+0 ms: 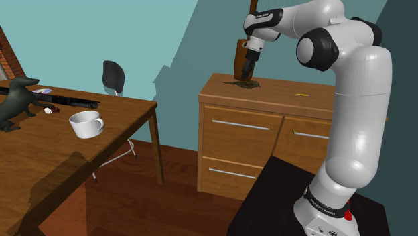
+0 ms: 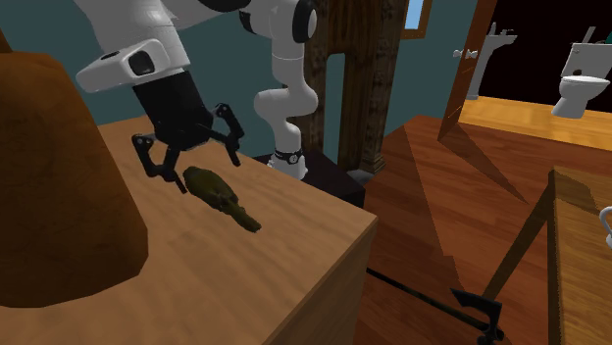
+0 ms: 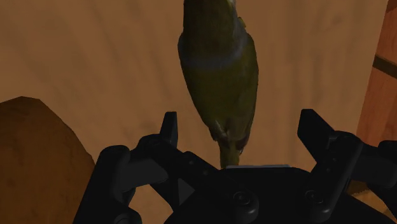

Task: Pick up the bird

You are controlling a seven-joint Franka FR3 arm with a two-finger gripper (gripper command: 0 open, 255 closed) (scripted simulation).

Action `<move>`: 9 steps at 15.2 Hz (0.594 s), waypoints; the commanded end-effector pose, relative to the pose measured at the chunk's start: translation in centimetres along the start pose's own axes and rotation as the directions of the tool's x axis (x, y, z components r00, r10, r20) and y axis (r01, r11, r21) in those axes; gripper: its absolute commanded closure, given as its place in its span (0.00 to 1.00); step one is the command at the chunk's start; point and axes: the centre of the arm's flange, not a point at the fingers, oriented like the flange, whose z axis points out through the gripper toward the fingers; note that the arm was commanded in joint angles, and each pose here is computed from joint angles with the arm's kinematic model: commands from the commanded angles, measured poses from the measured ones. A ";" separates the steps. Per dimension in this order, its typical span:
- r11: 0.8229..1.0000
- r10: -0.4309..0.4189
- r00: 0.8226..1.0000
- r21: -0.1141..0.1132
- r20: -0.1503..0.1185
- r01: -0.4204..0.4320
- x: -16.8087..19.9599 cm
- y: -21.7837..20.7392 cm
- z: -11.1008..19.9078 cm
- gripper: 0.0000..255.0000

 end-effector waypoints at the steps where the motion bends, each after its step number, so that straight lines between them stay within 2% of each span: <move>1: 1.000 0.000 1.000 0.002 0.001 0.000 -0.2 0.4 1.1 0.00; 4: 1.000 0.000 1.000 0.002 0.001 0.000 -0.5 0.8 2.9 0.00; 6: 1.000 0.000 1.000 0.002 0.001 0.000 -0.5 0.8 2.9 0.00; 7: 1.000 0.000 1.000 0.002 0.001 0.000 -0.4 0.8 2.9 1.00; 9: 1.000 0.000 1.000 0.002 0.001 0.000 -0.4 0.7 2.9 1.00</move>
